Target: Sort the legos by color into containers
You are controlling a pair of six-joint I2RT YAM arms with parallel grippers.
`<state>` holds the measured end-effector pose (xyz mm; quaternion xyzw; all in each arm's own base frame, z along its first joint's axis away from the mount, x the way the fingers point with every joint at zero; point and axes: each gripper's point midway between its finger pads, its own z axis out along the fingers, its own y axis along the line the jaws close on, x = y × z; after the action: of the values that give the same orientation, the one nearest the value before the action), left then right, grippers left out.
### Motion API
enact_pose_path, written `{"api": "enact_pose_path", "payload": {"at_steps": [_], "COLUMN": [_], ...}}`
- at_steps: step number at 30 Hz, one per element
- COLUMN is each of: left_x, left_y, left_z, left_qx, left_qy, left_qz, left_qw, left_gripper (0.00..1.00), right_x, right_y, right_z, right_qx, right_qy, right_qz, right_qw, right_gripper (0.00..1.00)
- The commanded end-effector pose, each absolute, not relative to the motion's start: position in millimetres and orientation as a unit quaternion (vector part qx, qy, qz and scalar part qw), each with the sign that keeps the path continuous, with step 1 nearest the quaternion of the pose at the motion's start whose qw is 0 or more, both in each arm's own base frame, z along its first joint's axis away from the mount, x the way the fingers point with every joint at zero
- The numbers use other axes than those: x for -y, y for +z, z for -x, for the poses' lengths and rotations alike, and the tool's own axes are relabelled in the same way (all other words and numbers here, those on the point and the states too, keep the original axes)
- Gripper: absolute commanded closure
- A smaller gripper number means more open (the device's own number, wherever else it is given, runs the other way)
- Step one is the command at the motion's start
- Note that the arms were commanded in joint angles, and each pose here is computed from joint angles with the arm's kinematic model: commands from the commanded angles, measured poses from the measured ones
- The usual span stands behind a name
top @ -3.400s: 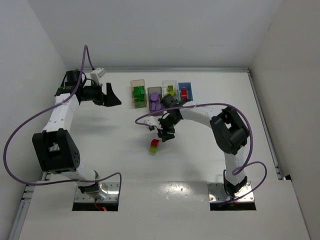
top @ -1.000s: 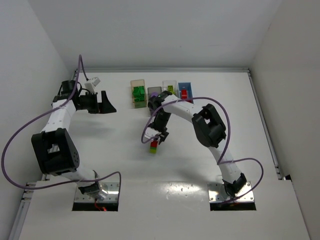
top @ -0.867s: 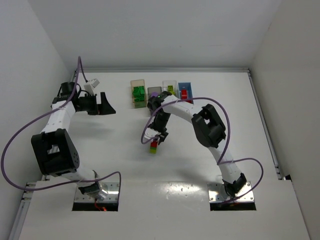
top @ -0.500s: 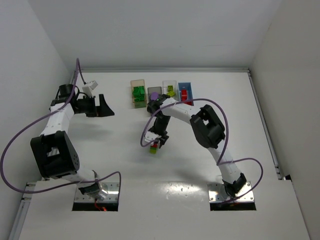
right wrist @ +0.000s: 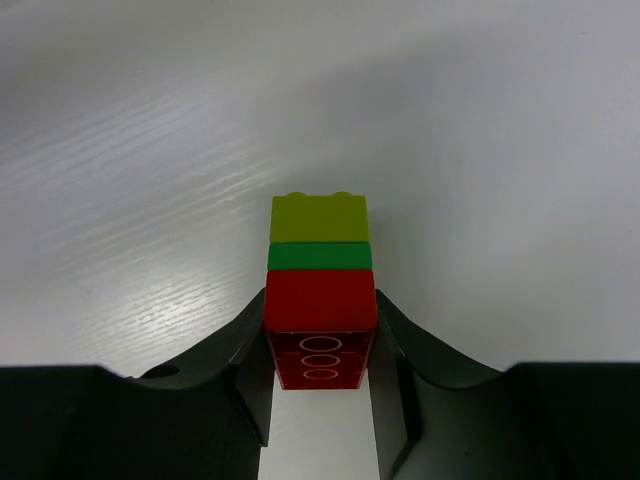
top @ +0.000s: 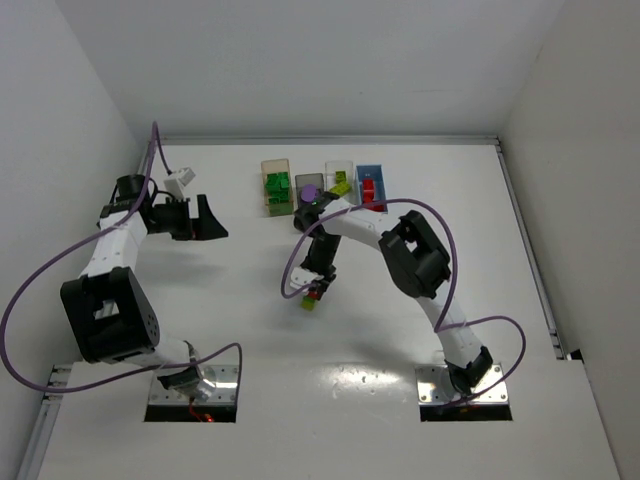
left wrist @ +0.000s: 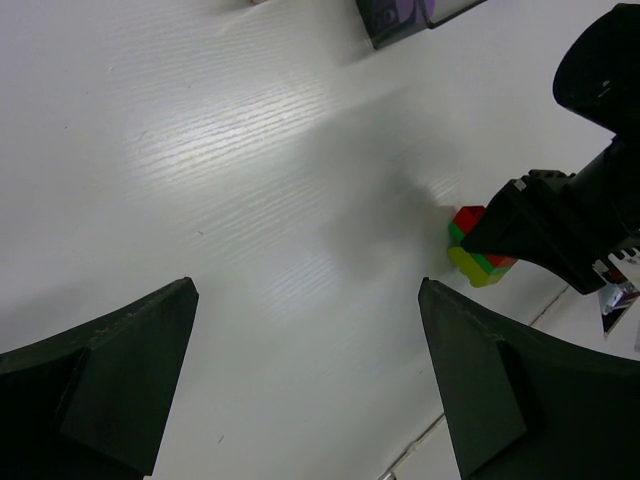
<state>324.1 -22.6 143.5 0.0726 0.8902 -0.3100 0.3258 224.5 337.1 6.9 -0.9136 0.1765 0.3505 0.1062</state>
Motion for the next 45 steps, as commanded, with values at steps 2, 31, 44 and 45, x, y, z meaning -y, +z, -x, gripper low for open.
{"api": "enact_pose_path", "payload": {"at_steps": [2, 31, 44, 45], "left_x": [31, 170, 206, 206], "left_y": [165, 242, 241, 244], "left_z": [-322, -318, -307, -309], "left_qx": [-0.864, -0.589, -0.551, -0.549], "left_qy": [-0.338, -0.386, -0.408, -0.405], "left_qz": [-0.106, -0.515, -0.555, -0.557], "left_qw": [0.359, 0.489, 0.470, 0.474], "left_gripper": [0.00, 0.21, 0.30, 0.32], "right_x": [-334, -368, -375, -376], "right_y": [42, 223, 232, 233], "right_z": [-227, -330, -332, -334], "right_qx": [-0.080, -0.578, -0.581, -0.578], "right_qy": [0.324, 0.439, 0.459, 0.458], "right_qz": [0.931, 0.594, 0.580, 0.582], "right_qw": [0.150, 0.346, 0.340, 0.344], "right_gripper": [0.85, 0.93, 0.93, 0.93]}}
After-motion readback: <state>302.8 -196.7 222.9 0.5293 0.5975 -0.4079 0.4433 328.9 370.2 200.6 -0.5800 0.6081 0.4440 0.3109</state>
